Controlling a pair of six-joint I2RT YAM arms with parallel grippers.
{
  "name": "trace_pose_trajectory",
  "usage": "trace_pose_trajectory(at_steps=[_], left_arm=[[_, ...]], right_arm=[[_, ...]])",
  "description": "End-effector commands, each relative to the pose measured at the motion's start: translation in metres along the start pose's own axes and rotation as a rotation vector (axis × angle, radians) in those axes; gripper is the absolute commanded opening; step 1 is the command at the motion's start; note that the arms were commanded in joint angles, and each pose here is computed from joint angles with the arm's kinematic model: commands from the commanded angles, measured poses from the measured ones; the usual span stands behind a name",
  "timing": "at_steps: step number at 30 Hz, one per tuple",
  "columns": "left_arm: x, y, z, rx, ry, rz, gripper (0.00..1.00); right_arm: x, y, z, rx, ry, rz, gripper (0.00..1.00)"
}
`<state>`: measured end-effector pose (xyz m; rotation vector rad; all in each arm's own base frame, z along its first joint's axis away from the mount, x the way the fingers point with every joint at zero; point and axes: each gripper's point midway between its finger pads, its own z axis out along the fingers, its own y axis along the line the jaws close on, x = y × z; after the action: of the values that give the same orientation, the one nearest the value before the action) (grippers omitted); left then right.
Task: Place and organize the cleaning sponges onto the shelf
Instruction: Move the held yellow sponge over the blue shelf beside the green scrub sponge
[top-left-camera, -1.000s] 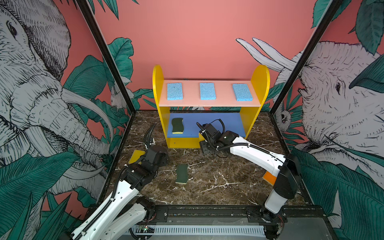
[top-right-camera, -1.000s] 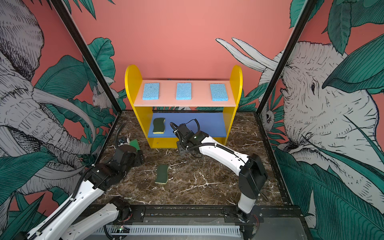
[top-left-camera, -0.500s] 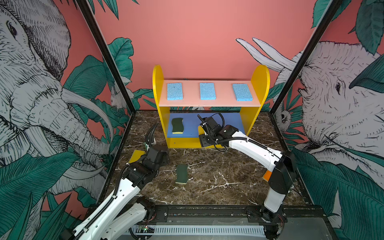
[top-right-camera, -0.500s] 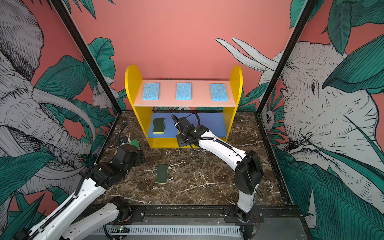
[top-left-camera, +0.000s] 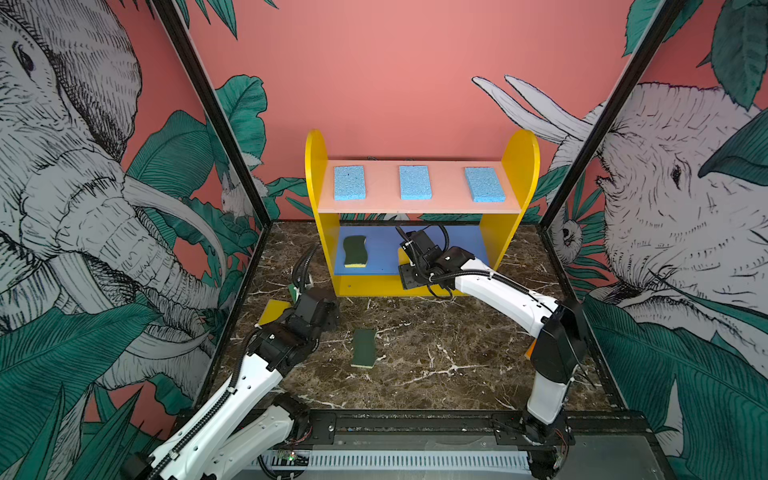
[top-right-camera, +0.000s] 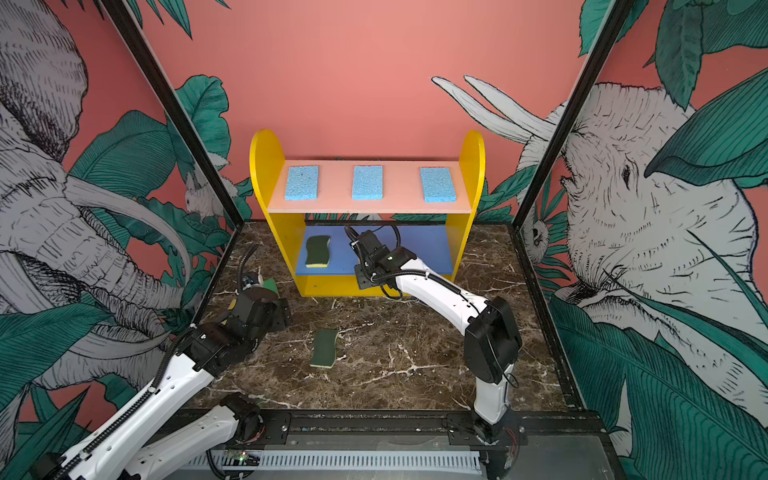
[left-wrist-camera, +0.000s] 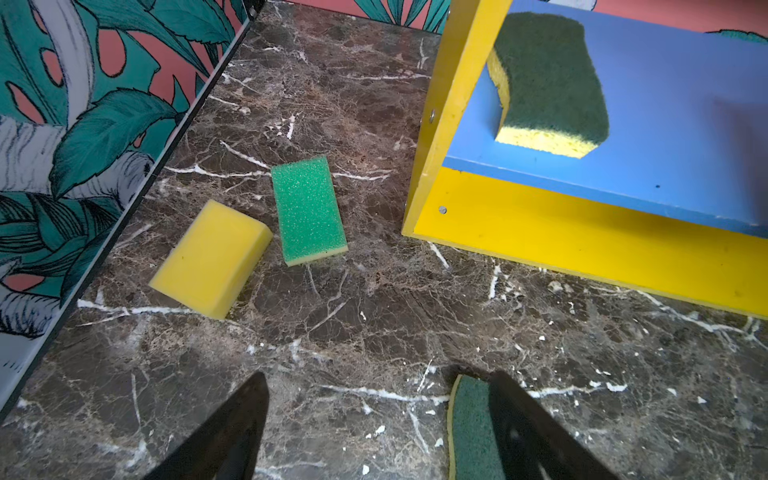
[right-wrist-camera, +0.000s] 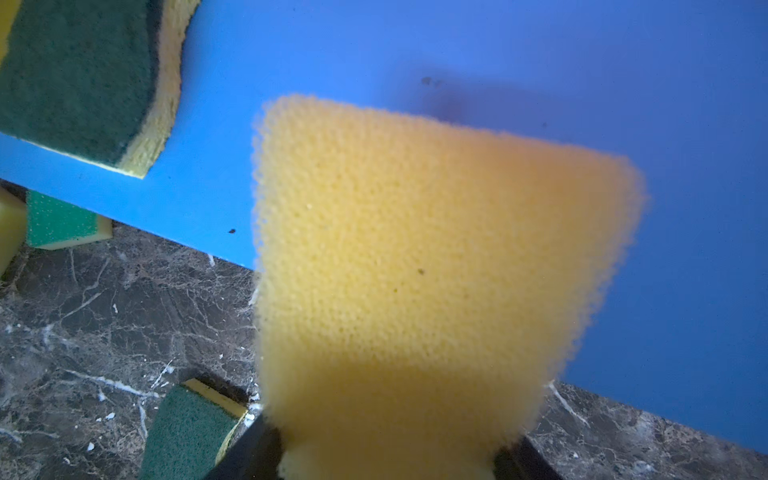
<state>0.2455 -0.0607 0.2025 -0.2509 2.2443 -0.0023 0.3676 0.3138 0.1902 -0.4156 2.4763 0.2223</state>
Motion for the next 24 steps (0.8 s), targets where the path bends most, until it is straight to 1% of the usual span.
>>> trace_pose_trajectory(at_steps=[1,16,24], left_arm=[[-0.004,0.001,0.0,-0.01,-0.013,-0.01,0.84],[0.003,0.0,0.006,-0.018,0.006,-0.002,0.84],[0.004,0.001,0.007,-0.023,0.006,-0.001,0.84]], right_arm=[[-0.017,-0.005,-0.001,0.021,-0.04,-0.002,0.62],[-0.032,-0.018,0.008,0.097,-0.077,-0.013,0.63],[-0.04,-0.019,0.011,0.101,-0.109,0.005,0.64]])
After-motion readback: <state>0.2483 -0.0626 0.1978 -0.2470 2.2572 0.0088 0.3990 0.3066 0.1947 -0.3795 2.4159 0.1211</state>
